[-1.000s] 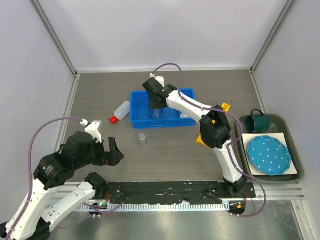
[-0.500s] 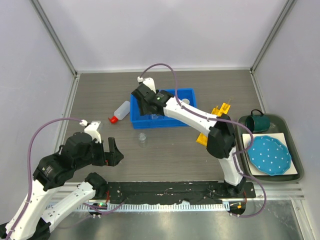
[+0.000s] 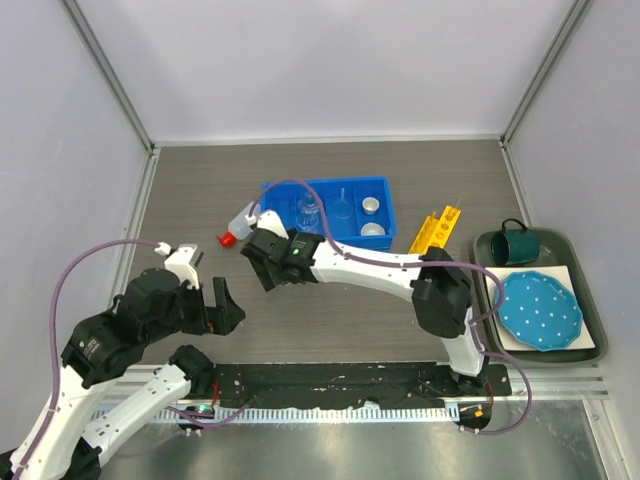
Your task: Organize the chemistry lab equipment
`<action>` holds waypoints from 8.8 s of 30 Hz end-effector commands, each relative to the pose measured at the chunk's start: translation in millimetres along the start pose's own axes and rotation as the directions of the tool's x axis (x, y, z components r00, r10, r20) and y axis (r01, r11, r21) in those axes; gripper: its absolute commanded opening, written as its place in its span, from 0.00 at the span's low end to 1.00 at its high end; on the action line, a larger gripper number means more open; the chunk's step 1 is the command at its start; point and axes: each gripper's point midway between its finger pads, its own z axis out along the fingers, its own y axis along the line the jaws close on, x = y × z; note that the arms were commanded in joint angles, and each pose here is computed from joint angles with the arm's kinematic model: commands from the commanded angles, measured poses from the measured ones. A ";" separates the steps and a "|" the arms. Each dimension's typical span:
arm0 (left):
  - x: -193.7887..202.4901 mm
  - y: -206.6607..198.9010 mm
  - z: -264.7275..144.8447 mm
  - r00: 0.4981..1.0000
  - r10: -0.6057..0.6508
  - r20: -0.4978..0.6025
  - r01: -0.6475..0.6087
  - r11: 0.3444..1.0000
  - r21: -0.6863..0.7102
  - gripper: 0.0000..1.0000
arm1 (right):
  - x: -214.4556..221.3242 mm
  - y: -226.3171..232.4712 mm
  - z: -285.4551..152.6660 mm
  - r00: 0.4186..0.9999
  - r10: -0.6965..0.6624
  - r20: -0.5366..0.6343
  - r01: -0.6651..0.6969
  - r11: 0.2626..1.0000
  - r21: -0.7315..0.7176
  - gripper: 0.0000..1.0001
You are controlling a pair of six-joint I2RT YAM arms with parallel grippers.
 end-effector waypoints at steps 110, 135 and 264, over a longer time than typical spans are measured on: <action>-2.0 3.1 0.9 1.000 0.015 0.000 -0.015 1.000 -0.020 1.00 | -46.1 -207.1 87.0 0.947 0.319 -0.037 -0.305 0.930 0.204 0.24; 2.5 4.5 9.5 1.000 0.018 -0.015 -0.018 1.000 -0.023 1.00 | -19.4 -203.8 113.7 0.943 0.322 -0.086 -0.297 0.929 0.222 0.41; -116.4 211.4 279.9 0.873 0.288 -0.394 -0.468 0.721 -0.510 0.47 | 25.8 -122.7 -246.6 0.848 0.330 0.414 -0.190 0.920 -0.344 0.58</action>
